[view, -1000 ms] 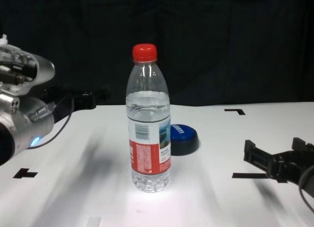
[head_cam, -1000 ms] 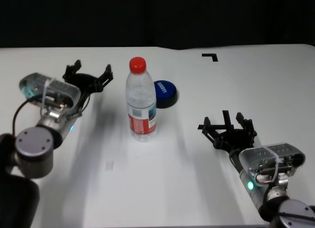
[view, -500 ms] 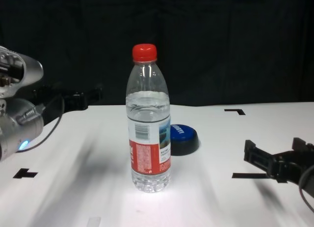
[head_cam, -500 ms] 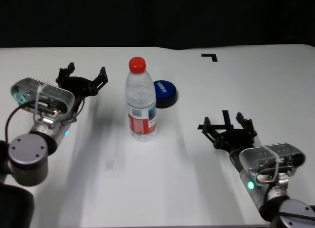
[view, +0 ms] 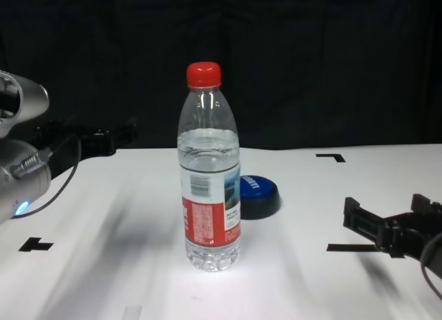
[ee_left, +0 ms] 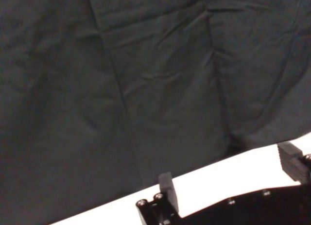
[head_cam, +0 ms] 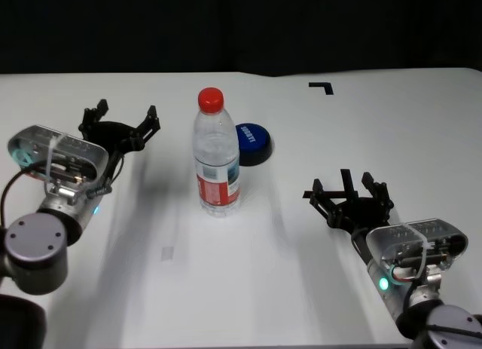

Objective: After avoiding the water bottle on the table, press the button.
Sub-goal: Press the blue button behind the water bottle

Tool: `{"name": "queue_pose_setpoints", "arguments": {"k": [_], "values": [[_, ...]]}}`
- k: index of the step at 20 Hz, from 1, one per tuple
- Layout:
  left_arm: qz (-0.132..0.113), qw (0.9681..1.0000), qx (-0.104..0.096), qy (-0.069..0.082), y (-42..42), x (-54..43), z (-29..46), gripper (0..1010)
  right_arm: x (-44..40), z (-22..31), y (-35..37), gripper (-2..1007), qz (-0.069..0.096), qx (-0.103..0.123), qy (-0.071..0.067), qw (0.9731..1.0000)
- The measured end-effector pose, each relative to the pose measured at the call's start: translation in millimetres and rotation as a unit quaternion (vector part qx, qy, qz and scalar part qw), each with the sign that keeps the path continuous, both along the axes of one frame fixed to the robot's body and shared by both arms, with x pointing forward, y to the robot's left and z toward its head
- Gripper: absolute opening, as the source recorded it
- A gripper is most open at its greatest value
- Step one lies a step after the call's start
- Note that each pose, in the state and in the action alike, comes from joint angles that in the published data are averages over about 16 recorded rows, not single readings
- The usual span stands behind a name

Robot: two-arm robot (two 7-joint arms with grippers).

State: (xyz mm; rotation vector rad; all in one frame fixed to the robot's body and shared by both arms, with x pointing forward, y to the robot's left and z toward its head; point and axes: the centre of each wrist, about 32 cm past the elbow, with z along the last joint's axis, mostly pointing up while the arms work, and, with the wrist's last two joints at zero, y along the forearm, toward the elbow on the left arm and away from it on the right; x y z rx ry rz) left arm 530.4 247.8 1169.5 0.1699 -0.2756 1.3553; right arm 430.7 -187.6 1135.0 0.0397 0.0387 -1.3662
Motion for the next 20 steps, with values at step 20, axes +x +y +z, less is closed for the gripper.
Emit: {"name": "queue_pose_setpoints", "arguments": {"k": [20], "values": [[0.02,0.9998,-0.002,0.0,4.9,-30.2,-0.4,1003,0.0,0.0,0.0,1003,0.0,0.0,0.0,1.0]]}}
